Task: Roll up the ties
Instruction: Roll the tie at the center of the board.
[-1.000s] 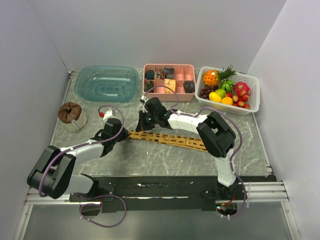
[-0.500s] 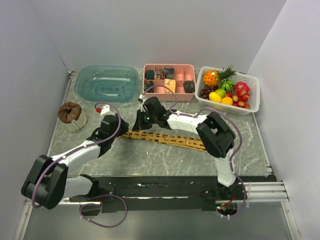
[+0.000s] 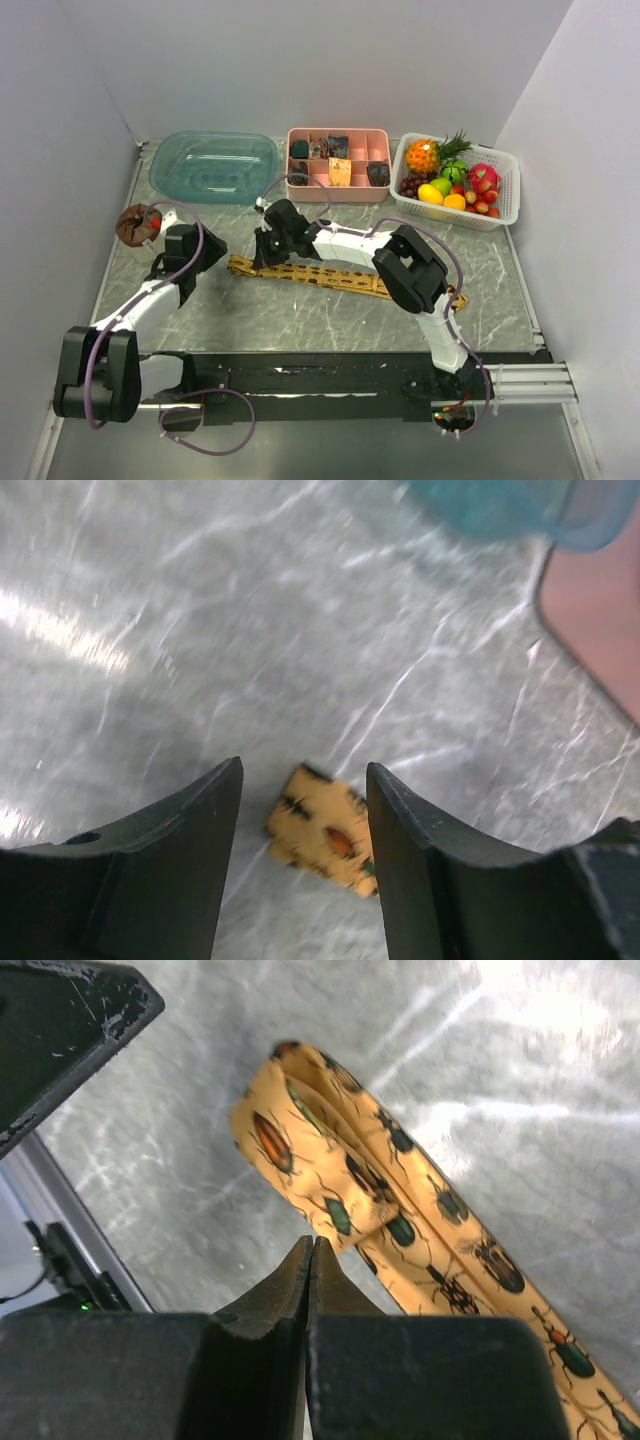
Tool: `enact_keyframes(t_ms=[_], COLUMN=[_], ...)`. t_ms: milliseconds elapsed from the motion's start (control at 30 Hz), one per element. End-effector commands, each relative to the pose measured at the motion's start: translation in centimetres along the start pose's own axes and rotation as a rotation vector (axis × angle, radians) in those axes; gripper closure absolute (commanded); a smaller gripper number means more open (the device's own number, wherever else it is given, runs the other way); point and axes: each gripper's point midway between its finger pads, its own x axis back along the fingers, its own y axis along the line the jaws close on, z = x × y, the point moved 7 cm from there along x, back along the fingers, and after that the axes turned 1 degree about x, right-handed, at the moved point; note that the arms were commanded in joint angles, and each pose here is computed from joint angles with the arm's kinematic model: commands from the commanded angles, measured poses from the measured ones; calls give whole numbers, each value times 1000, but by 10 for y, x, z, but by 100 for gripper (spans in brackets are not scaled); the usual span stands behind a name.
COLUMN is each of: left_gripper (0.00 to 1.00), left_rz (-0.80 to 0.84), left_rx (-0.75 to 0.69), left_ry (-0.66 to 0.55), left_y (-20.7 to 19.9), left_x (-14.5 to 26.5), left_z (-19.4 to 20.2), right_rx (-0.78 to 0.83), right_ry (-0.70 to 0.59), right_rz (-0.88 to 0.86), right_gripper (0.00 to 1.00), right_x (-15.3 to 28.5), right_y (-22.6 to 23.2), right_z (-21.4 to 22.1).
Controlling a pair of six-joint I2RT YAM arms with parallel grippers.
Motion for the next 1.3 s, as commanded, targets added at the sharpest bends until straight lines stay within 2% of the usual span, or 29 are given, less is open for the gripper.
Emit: enact_keyframes(t_ms=[0,233,600,1033,1267], left_gripper=[43,43,49,54,64], left_rz=[58,86,102,104,138], left_rx=[43,73,82,82,90], left_ry=[94,163,152,147,164], left_y=[8,15,17,19,18], left_x=[1,-6,-8,-15,-16], left_z=[17,35,39,42,47], right_rx=[36,40,28,52,52], right_ry=[-5,10,37,17,28], right_rz=[43,80,97,153,174], right_gripper=[100,100,100,100,100], right_x=[-1,-11,-30,-30,-31], right_y=[3,-3,-9,-11,-16], right_z=[-7,-5,-4,-13,-7])
